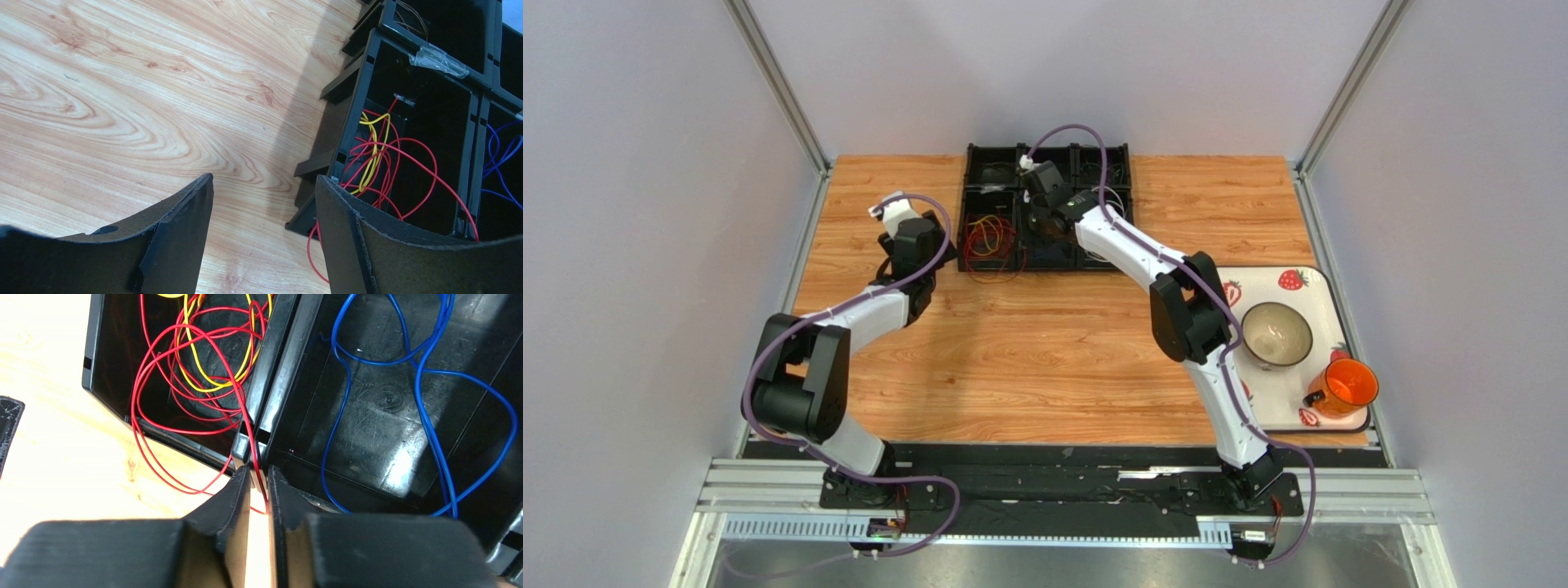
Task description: Untangle the cables
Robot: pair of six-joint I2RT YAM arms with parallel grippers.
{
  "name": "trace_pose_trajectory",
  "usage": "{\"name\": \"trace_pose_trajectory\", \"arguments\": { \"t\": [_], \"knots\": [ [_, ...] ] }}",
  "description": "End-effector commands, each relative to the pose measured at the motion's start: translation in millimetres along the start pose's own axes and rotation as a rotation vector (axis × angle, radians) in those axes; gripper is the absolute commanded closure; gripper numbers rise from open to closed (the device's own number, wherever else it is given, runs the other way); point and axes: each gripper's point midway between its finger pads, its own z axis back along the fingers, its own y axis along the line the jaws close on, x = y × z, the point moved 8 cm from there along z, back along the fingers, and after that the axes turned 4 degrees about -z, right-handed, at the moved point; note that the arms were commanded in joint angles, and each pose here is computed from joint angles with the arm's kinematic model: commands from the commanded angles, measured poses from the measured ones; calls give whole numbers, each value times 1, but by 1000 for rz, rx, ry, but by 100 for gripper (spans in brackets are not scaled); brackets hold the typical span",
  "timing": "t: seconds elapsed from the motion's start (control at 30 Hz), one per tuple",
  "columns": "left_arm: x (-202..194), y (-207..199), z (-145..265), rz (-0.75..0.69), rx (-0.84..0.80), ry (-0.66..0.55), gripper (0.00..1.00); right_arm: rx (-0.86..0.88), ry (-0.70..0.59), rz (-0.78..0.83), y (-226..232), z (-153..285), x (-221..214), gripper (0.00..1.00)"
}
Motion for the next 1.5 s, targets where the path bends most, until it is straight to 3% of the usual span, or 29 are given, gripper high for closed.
{"name": "trace_pose_trajectory", "arguments": {
  "t": [0.0,0.17,0.27,0.4,0.53,0.77,0.9,1.13,1.47],
  "knots": [
    [16,-7,-2,16,-19,-35,30,22,-52,27,18,35,23,87],
    [15,-7,-3,14,-18,-33,30,6,-34,45,23,40,21,88],
    [15,-8,-3,16,-20,-33,30,14,-45,49,28,44,25,100],
    [15,-7,-2,18,-19,-34,30,88,-78,38,40,42,34,100],
    [16,-8,-2,20,-19,-35,30,181,-199,58,57,38,57,100],
    [15,-8,-3,15,-20,-33,30,172,-466,75,66,26,99,100],
    [16,-8,-3,16,-22,-33,30,142,-540,72,64,5,102,100],
    [16,-8,-4,12,-19,-34,30,45,-513,121,49,-41,74,100],
    [16,-9,-5,11,-18,-33,30,14,-433,132,40,-33,54,100]
  ]
}}
